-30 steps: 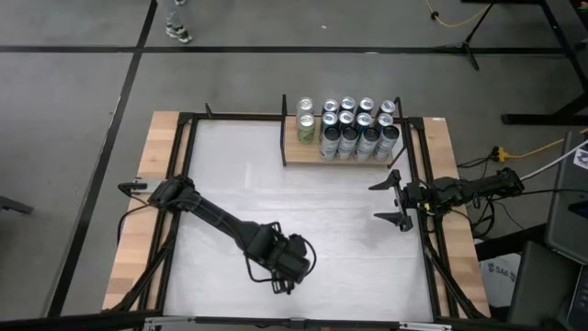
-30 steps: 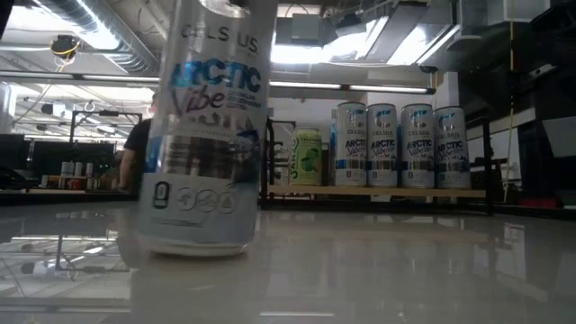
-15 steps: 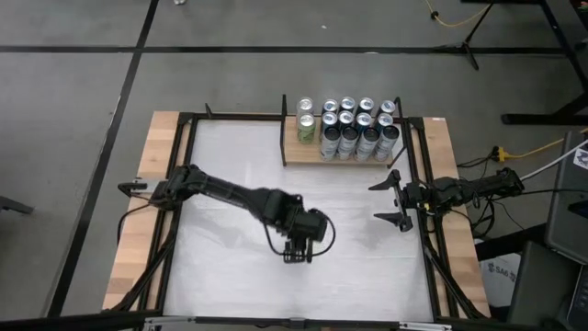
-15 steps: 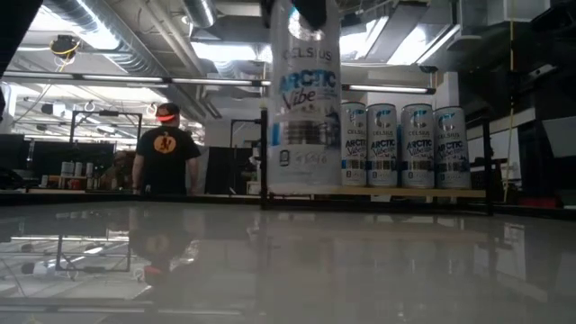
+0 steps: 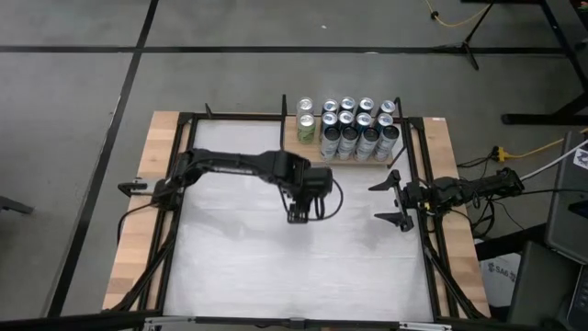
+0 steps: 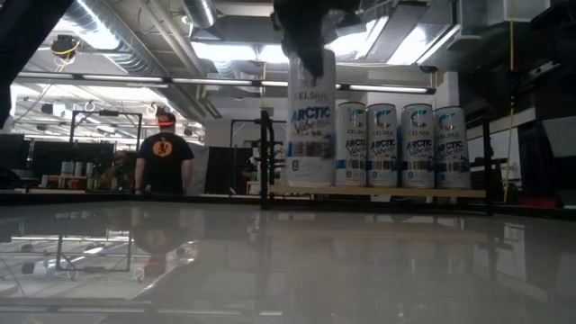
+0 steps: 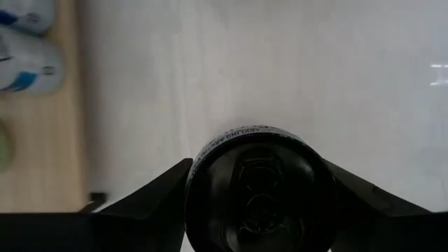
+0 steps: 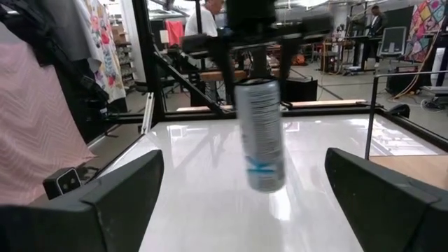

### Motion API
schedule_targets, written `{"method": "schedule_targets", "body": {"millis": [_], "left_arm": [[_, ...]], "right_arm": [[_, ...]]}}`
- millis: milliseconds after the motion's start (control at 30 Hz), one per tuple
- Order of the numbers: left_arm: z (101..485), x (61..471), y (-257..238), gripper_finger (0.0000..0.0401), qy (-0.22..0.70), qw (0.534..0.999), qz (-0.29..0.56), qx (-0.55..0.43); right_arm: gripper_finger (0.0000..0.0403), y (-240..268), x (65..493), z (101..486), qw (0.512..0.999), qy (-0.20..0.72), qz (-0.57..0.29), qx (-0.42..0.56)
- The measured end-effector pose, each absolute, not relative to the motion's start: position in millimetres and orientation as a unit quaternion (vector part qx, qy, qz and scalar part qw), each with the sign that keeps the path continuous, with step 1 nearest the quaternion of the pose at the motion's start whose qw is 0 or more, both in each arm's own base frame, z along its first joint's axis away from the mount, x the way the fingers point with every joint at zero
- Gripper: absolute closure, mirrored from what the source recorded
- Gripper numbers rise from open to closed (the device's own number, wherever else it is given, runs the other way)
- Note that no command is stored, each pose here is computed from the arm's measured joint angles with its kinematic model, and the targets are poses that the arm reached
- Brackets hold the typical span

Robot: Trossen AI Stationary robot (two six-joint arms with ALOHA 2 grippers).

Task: Place canned beverage on shelf
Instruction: Put the white-blue soda can on the shelf aligned with the other white-blue soda cans

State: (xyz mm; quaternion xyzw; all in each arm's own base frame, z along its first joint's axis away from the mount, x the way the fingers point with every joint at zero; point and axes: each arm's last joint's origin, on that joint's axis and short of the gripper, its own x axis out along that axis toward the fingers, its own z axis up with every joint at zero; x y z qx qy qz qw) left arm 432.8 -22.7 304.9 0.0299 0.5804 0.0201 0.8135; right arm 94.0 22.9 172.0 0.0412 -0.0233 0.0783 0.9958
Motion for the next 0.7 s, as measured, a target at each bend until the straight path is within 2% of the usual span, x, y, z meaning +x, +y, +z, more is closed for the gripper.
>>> {"method": "schedule_targets", "body": {"millis": [467,700], "left_arm": [[306.1,430.4,47.0,0.0162,0.584,0.810,0.062,0.015],[335.6,429.1,64.5,0.0162,0.540,0.839,0.064,0.032]], "right_arm": [[0.0017,22.0,93.8,176.2,0.996,-0.045,0.065,0.045],[0.0017,22.1,94.1,172.9,0.997,-0.028,0.064,0.033]]}}
